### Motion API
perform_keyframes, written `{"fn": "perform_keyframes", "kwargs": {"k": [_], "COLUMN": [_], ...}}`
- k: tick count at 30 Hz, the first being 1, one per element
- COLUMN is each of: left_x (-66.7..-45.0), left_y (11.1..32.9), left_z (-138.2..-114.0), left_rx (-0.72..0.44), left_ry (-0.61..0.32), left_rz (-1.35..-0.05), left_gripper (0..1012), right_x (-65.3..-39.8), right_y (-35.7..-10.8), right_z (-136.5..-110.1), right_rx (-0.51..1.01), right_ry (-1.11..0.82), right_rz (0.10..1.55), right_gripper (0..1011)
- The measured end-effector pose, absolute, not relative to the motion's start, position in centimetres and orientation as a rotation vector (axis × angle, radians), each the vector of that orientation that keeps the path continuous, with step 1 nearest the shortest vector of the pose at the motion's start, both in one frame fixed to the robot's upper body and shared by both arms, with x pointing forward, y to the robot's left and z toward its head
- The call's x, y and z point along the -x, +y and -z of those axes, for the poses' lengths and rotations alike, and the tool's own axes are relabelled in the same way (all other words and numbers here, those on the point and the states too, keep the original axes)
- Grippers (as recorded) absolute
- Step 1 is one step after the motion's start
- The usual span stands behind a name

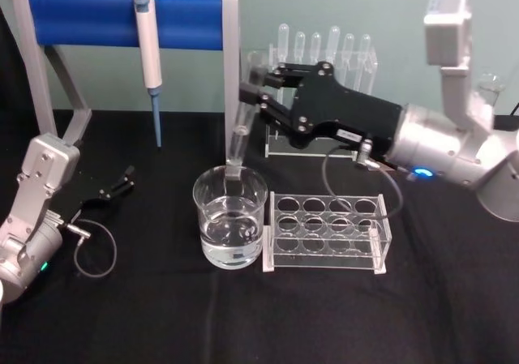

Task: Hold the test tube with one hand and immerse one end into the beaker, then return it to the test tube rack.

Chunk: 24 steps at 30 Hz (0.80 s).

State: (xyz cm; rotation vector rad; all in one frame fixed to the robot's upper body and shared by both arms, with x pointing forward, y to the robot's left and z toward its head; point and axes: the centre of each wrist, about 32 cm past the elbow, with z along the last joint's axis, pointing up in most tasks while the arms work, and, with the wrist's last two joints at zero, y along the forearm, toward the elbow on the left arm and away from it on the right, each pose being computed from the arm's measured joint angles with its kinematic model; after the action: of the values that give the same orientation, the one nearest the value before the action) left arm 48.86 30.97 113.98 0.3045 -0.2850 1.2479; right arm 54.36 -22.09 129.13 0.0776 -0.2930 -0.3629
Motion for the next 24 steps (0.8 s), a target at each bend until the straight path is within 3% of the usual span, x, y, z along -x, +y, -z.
{"fn": "perform_keyframes", "kwargs": {"k": [10, 24], "left_x": [-48.9, -48.9], "left_y": [31.0, 31.0], "left_z": [-114.0, -114.0], "left_rx": [-0.305, -0.304], "left_ry": [-0.285, -0.285], "left_rz": [-1.248, -1.248], "left_gripper": [1000, 1000], "right_x": [-51.8, -49.1], "right_y": [-25.3, -28.9], "right_z": [-129.6, -127.3], "right_rx": [-0.059, -0.009], "right_ry": [-0.306, -0.294], "right_rz": [0.397, 0.472], "right_gripper": [243, 242]}}
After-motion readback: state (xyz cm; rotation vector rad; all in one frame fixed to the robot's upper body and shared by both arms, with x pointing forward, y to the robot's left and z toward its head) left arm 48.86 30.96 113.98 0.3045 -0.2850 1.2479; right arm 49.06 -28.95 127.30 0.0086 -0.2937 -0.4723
